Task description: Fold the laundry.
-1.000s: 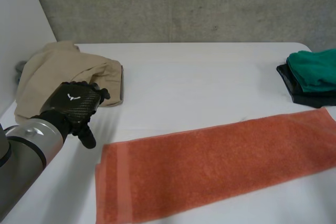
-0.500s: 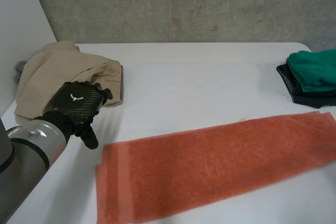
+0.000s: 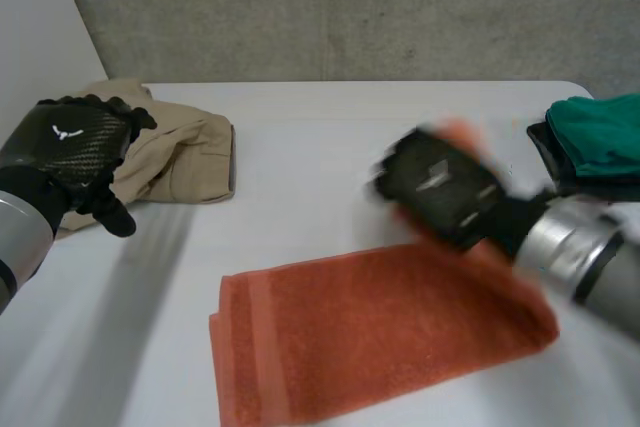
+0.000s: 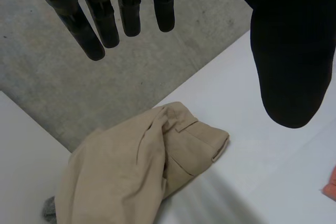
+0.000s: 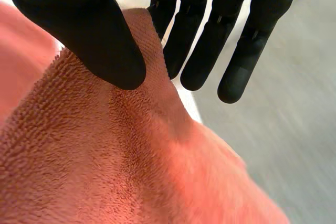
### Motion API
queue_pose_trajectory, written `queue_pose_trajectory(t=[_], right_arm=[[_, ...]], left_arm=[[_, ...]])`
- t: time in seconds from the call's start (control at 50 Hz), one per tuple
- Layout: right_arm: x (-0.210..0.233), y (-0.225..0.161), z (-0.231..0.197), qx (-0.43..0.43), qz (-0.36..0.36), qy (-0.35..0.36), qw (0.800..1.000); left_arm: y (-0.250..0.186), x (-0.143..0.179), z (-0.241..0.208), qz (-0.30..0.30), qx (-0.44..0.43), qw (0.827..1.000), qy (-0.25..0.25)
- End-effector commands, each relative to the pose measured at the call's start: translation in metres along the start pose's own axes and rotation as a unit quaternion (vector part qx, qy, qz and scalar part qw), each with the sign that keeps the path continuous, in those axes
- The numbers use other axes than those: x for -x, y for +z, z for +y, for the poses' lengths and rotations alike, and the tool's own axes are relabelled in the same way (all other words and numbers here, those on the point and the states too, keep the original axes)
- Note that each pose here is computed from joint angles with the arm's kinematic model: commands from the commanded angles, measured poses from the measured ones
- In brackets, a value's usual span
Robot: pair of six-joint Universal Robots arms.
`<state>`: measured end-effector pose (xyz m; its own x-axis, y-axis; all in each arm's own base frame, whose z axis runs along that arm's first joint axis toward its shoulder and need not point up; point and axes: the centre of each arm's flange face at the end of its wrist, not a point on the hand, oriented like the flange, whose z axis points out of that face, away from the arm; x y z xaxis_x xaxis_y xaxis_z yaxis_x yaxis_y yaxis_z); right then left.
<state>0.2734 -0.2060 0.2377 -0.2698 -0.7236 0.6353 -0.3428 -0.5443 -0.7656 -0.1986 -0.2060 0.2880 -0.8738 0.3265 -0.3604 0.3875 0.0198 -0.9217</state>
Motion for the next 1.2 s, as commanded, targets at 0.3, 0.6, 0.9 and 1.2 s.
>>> queue_pose_trajectory(t=[0.3,0.6,0.9,1.2], right_arm=[[0.154,0.022,-0.041,-0.043,-0.151,-0.031,0.987],[0.026,0.005,-0.003,0.121,0.081,0.17,0.975],[0.016,-0.059,0.083,0.323,0.041,0.194,0.925],[0.035,-0.068,0.091,0.278,0.031,0.191,0.941]], left_arm=[[0.012,-0.012,0.004,0.023,0.012,1.0,0.002],[-0.023,-0.076,-0.008,0.136,-0.012,0.991,-0.007],[-0.015,-0.161,0.055,0.181,0.089,0.978,0.048],[0.029,-0.158,0.088,0.094,0.109,0.979,0.144]])
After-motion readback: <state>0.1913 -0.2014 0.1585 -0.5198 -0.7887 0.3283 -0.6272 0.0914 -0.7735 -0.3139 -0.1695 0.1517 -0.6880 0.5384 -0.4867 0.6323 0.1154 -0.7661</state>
